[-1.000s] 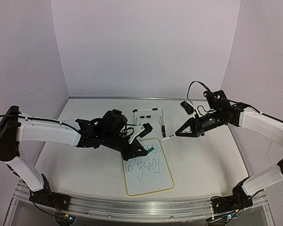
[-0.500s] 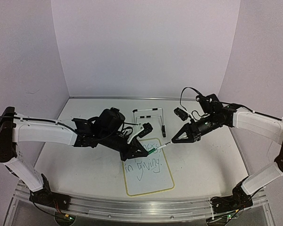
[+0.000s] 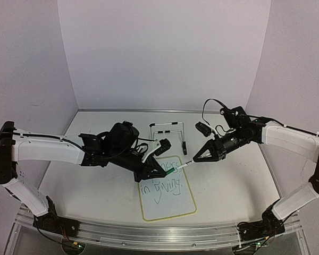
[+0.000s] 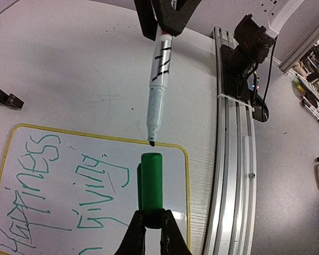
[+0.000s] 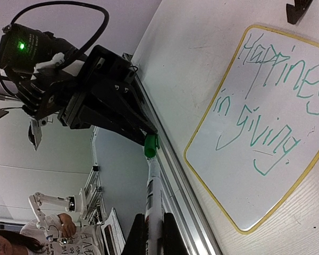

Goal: Write a sentence on the whiteboard
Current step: Insert the whiteboard marker without the cap into the pen cap.

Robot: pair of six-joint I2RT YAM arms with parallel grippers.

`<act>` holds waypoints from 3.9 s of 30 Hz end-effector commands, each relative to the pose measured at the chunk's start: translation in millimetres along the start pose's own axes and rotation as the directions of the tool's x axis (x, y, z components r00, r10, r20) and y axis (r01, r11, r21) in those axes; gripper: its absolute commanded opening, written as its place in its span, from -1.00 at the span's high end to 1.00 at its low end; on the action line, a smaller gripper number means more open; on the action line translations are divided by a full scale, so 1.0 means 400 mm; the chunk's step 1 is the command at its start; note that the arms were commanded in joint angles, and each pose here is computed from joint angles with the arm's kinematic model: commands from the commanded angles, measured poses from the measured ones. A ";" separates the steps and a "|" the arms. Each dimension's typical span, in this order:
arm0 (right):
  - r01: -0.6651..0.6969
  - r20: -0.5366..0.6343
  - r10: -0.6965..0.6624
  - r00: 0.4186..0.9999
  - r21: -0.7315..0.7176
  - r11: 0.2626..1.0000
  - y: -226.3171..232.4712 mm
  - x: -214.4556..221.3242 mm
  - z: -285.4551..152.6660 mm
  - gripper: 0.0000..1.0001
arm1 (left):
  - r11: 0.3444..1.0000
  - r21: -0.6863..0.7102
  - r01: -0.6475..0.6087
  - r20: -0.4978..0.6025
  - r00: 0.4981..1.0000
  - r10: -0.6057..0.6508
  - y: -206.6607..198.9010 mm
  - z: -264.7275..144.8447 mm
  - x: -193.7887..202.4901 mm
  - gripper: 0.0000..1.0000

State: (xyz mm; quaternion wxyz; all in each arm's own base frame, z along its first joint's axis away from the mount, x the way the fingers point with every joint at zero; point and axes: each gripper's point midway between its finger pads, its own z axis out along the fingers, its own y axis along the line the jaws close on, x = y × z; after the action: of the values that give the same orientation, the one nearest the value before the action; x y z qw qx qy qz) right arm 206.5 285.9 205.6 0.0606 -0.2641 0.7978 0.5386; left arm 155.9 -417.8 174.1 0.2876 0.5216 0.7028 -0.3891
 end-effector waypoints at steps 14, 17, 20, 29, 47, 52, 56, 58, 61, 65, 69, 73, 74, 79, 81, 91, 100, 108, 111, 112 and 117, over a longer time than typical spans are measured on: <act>0.066 0.006 -0.066 0.998 0.017 0.998 0.022 -0.029 0.006 1.00 | 1.000 0.020 -0.018 0.032 0.999 0.017 -0.015 -0.023 -0.021 1.00; 0.077 0.017 -0.077 0.997 0.022 0.997 0.032 -0.035 -0.001 1.00 | 1.000 0.016 -0.015 0.026 1.000 0.015 -0.014 -0.025 -0.013 1.00; 0.078 0.016 -0.078 0.997 0.007 0.997 0.042 -0.033 -0.002 1.00 | 1.000 0.011 -0.015 0.025 1.000 0.014 -0.013 -0.028 -0.010 1.00; 0.061 -0.016 -0.061 0.998 -0.046 0.997 0.052 -0.012 0.011 1.00 | 1.000 0.007 -0.027 0.037 0.999 0.027 -0.013 -0.032 -0.023 1.00; 0.091 -0.026 -0.092 0.995 -0.043 0.995 0.050 -0.011 0.024 1.00 | 1.000 0.015 -0.025 0.032 0.999 0.025 -0.019 -0.035 -0.014 1.00; 0.135 0.003 -0.135 0.991 -0.051 0.989 0.092 -0.031 0.004 1.00 | 1.000 0.012 -0.014 0.009 1.000 0.014 -0.016 -0.033 0.014 1.00; 0.130 0.006 -0.130 0.991 -0.038 0.991 0.087 -0.030 0.003 1.00 | 1.000 0.011 -0.017 0.012 1.000 0.017 -0.019 -0.040 0.013 1.00; 0.117 0.002 -0.117 0.993 -0.033 0.993 0.076 -0.028 0.006 1.00 | 1.000 0.011 -0.023 0.017 1.000 0.022 -0.021 -0.043 0.008 1.00; 0.095 -0.011 -0.095 0.995 -0.032 0.995 0.062 -0.024 0.015 1.00 | 0.999 0.013 -0.030 0.027 0.999 0.030 -0.024 -0.048 0.000 1.00; 0.075 -0.025 -0.076 0.997 -0.039 0.996 0.049 -0.017 0.024 1.00 | 0.999 0.017 -0.038 0.034 0.999 0.038 -0.026 -0.049 -0.011 1.00; 0.071 -0.030 -0.073 0.997 -0.040 0.997 0.044 -0.017 0.028 1.00 | 0.999 0.020 -0.043 0.040 0.998 0.042 -0.028 -0.051 -0.018 1.00; 0.064 -0.036 -0.066 0.997 -0.038 0.997 0.035 -0.015 0.032 1.00 | 0.999 0.021 -0.047 0.048 0.998 0.046 -0.031 -0.055 -0.026 1.00; 0.063 -0.037 -0.064 0.997 -0.038 0.997 0.033 -0.014 0.033 1.00 | 0.999 0.022 -0.047 0.049 0.998 0.046 -0.031 -0.056 -0.027 1.00; 0.060 -0.043 -0.062 0.997 -0.045 0.997 0.031 -0.013 0.037 1.00 | 0.998 0.026 -0.049 0.050 0.998 0.048 -0.034 -0.056 -0.031 1.00; 0.059 -0.044 -0.061 0.997 -0.047 0.997 0.031 -0.012 0.038 1.00 | 0.998 0.024 -0.051 0.052 0.997 0.049 -0.034 -0.057 -0.033 1.00; 0.050 -0.060 -0.053 0.997 -0.054 0.997 0.021 -0.005 0.049 1.00 | 0.998 0.029 -0.056 0.056 0.997 0.054 -0.034 -0.053 -0.039 1.00; 0.048 -0.073 -0.053 0.996 -0.065 0.997 0.020 -0.002 0.058 1.00 | 0.998 0.030 -0.056 0.054 0.997 0.055 -0.034 -0.052 -0.039 1.00; 0.048 -0.083 -0.054 0.995 -0.076 0.996 0.022 0.002 0.065 1.00 | 0.998 0.031 -0.056 0.053 0.997 0.054 -0.033 -0.050 -0.039 1.00; 0.049 -0.087 -0.056 0.995 -0.080 0.996 0.022 0.003 0.068 1.00 | 0.998 0.030 -0.057 0.052 0.997 0.056 -0.033 -0.049 -0.039 1.00; 0.049 -0.088 -0.056 0.995 -0.080 0.996 0.022 0.003 0.069 1.00 | 0.998 0.031 -0.058 0.052 0.997 0.056 -0.033 -0.049 -0.039 1.00; 0.051 -0.096 -0.060 0.994 -0.091 0.995 0.024 0.002 0.077 1.00 | 0.997 0.042 -0.060 0.044 0.997 0.058 -0.036 -0.046 -0.037 1.00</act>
State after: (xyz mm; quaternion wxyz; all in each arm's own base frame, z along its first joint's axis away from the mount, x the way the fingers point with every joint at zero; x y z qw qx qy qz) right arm 197.9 307.4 194.8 0.0247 -0.2948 0.7832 0.5469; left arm 144.0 -403.4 168.0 0.2745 0.5330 0.6990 -0.3897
